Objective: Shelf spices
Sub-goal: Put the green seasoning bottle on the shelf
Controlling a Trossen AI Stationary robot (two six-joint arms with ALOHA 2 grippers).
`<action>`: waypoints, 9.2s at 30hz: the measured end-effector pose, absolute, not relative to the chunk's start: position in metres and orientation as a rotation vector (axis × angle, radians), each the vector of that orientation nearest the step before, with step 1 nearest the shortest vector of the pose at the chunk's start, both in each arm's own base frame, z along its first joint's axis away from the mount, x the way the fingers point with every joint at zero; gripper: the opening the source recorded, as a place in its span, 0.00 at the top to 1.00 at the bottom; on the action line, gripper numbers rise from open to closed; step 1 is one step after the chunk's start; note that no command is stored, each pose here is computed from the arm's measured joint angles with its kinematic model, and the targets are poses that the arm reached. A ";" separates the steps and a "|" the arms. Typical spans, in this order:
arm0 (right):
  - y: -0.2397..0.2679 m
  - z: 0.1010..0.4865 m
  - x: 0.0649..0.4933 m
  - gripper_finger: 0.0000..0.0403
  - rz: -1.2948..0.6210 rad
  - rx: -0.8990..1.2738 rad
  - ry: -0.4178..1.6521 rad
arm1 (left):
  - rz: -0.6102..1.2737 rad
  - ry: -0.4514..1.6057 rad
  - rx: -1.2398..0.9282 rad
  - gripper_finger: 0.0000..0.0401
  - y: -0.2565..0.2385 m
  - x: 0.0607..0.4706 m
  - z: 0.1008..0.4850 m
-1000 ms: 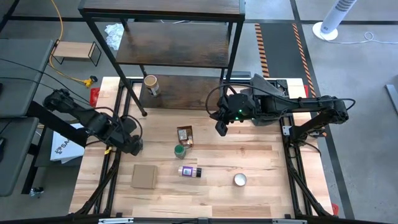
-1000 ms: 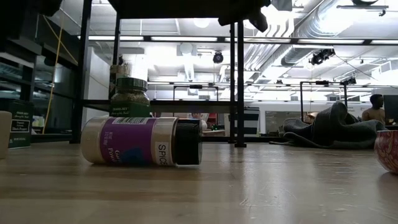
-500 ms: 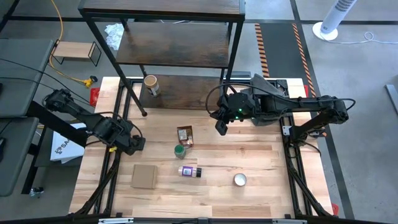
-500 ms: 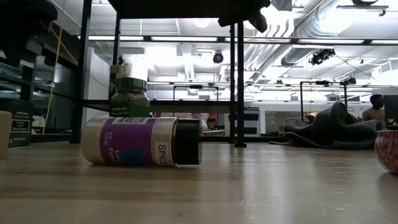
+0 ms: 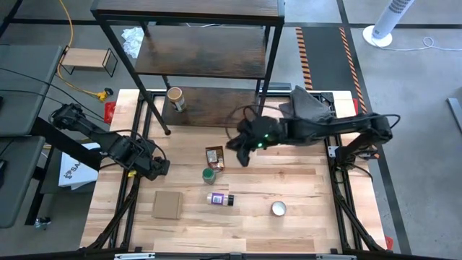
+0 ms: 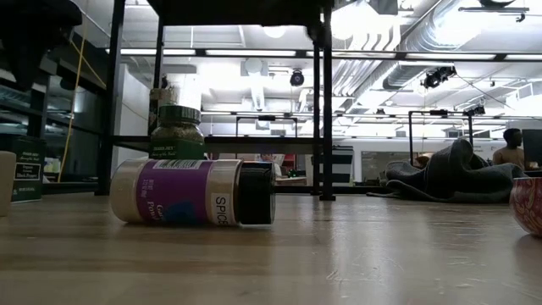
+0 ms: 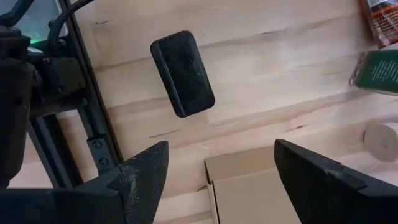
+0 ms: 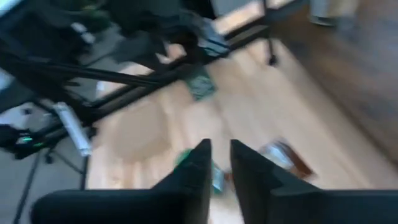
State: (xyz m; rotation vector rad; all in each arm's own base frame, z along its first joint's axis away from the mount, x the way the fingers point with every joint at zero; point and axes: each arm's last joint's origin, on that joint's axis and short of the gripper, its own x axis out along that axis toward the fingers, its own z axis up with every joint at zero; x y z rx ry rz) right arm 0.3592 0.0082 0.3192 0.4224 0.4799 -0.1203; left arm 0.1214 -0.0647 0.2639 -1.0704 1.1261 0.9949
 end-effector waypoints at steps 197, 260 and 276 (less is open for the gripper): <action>-0.068 0.287 0.492 1.00 -0.743 0.192 0.488 | 0.868 1.043 -1.022 0.29 -0.067 0.131 0.266; -0.101 0.291 0.490 0.90 -0.249 0.270 0.551 | 0.772 0.789 -0.826 0.29 -0.052 0.154 0.273; -0.098 0.273 0.505 0.32 -0.262 0.044 0.538 | 0.762 0.768 -0.828 0.29 -0.046 0.160 0.275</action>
